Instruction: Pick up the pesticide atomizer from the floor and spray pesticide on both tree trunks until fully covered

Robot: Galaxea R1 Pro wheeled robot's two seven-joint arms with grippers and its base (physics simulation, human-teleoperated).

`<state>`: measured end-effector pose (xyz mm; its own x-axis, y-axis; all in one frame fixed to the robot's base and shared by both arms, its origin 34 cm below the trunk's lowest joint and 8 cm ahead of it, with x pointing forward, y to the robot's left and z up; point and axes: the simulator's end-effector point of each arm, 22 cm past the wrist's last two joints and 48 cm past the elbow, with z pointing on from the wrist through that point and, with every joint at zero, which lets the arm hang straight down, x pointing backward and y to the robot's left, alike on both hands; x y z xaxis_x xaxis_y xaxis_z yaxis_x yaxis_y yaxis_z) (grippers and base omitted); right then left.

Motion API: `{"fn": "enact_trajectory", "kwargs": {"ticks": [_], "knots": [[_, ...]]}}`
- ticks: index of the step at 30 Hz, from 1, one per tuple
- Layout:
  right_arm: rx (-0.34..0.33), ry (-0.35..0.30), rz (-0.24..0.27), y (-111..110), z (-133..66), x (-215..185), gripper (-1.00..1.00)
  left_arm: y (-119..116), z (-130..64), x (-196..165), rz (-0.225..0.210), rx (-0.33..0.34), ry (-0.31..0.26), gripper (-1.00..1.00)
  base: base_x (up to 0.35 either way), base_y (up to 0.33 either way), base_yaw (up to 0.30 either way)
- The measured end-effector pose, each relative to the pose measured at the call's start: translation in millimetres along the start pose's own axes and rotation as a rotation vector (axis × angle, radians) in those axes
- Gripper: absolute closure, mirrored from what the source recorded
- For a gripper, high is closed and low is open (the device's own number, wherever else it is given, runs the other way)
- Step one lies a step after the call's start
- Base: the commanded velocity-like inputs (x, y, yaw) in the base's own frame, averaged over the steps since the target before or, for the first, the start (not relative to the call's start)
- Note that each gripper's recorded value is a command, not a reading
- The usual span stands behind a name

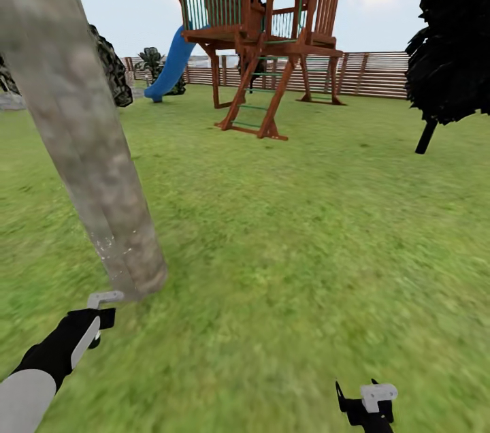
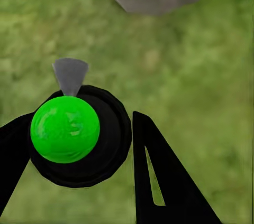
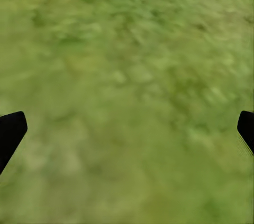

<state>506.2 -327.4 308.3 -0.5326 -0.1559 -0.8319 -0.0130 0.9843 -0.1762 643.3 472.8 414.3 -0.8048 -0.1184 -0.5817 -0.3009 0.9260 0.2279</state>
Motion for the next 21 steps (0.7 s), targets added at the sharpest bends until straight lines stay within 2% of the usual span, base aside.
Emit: {"fn": "enact_trajectory", "kwargs": {"ticks": [5, 8, 12, 14, 15, 17, 21], "knots": [[0.001, 0.000, 0.000, -0.2, 0.0, 0.0, -1.00, 2.4, 0.9, 2.5, 0.002, -0.005, 0.006, 1.00, 0.283, -0.140, 0.008], [-0.001, 0.001, 0.000, 0.2, 0.1, 0.3, -1.00, 6.4, 7.6, 27.3, 0.008, -0.016, 0.060, 1.00, 0.063, -0.034, 0.000], [0.000, 0.000, 0.000, -0.1, 0.3, 0.0, -1.00, 6.5, 10.7, 40.7, 0.009, -0.015, 0.084, 1.00, 0.006, -0.003, 0.000], [-0.001, 0.000, 0.000, 0.0, 0.2, 0.0, -1.00, 3.5, 12.1, 22.4, -0.003, -0.004, -0.005, 1.00, 0.000, 0.000, 0.000], [-0.001, 0.000, 0.000, 0.0, 0.3, -0.1, -1.00, 2.3, 12.1, 17.3, -0.006, -0.001, -0.028, 1.00, 0.000, 0.000, 0.000], [-0.001, 0.000, 0.000, 0.1, 0.3, -0.2, -1.00, 3.6, 11.8, 10.9, -0.008, -0.001, -0.050, 1.00, 0.000, 0.000, 0.035], [-0.003, -0.001, -0.002, 0.5, 0.4, -0.3, -1.00, 5.9, 10.5, 2.9, -0.009, -0.006, -0.075, 1.00, 0.000, -0.054, 0.237]]}}
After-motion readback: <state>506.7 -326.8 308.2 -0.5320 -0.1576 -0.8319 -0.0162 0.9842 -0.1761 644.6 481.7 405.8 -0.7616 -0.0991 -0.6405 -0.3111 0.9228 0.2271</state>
